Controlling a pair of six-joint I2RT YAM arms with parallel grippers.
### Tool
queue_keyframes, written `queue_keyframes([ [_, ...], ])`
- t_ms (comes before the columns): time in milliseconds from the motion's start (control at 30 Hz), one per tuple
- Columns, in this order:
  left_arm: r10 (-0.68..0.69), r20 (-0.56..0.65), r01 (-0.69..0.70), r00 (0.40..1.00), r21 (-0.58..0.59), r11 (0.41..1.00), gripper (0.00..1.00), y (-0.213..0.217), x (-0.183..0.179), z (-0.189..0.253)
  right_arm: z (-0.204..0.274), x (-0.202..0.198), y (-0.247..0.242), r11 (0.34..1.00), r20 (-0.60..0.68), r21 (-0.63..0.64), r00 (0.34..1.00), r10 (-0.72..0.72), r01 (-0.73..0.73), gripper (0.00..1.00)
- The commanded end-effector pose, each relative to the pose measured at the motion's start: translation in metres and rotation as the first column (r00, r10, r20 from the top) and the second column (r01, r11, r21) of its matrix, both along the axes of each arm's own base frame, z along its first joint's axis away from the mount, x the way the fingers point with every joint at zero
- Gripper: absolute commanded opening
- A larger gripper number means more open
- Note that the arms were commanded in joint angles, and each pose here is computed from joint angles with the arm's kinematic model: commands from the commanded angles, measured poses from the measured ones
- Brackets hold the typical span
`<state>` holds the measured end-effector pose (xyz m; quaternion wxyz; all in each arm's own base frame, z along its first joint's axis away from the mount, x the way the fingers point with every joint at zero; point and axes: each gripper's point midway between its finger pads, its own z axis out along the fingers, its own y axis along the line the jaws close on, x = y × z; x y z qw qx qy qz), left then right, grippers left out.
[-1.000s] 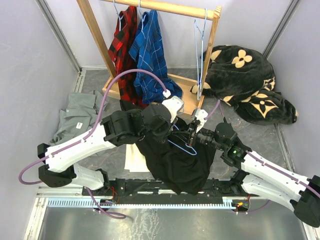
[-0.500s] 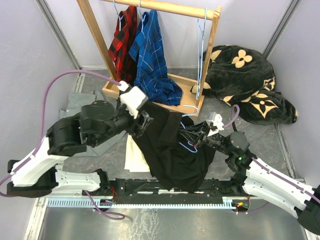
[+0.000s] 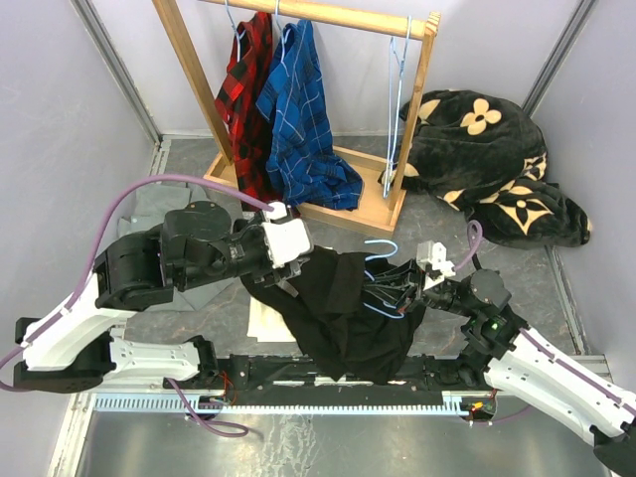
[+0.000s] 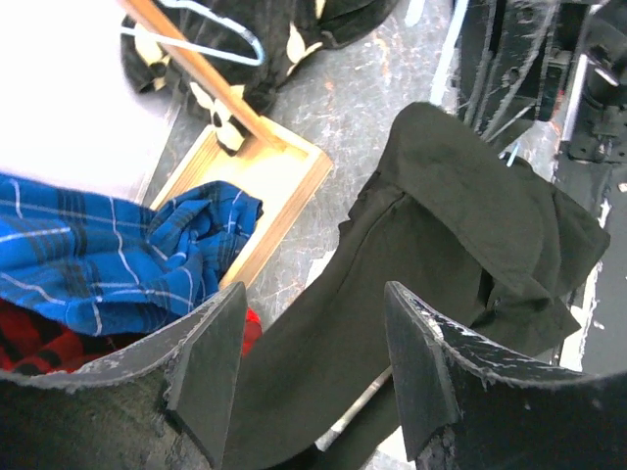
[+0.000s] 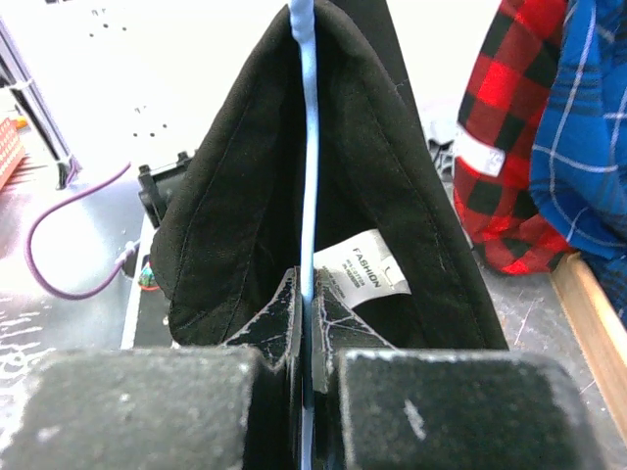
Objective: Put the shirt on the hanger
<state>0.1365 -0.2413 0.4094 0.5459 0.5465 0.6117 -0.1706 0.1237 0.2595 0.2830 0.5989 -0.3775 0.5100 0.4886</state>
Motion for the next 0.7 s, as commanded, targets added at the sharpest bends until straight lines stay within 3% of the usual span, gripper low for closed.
queue_keyframes([
  [0,-0.158,0.075,0.156,0.985,0.036,0.987,0.64,-0.006,-0.015,0.008,0.011,-0.015,0.002,0.997,0.027,-0.002,0.997,0.078,-0.078,0.0],
  [233,-0.291,-0.061,0.297,0.955,0.143,0.944,0.58,-0.02,-0.037,-0.031,0.017,-0.02,0.005,0.993,0.028,-0.017,0.993,0.118,-0.117,0.0],
  [667,-0.235,-0.101,0.251,0.967,0.19,0.949,0.59,-0.024,-0.029,-0.051,0.02,-0.036,0.002,0.982,0.019,-0.048,0.982,0.186,-0.185,0.0],
])
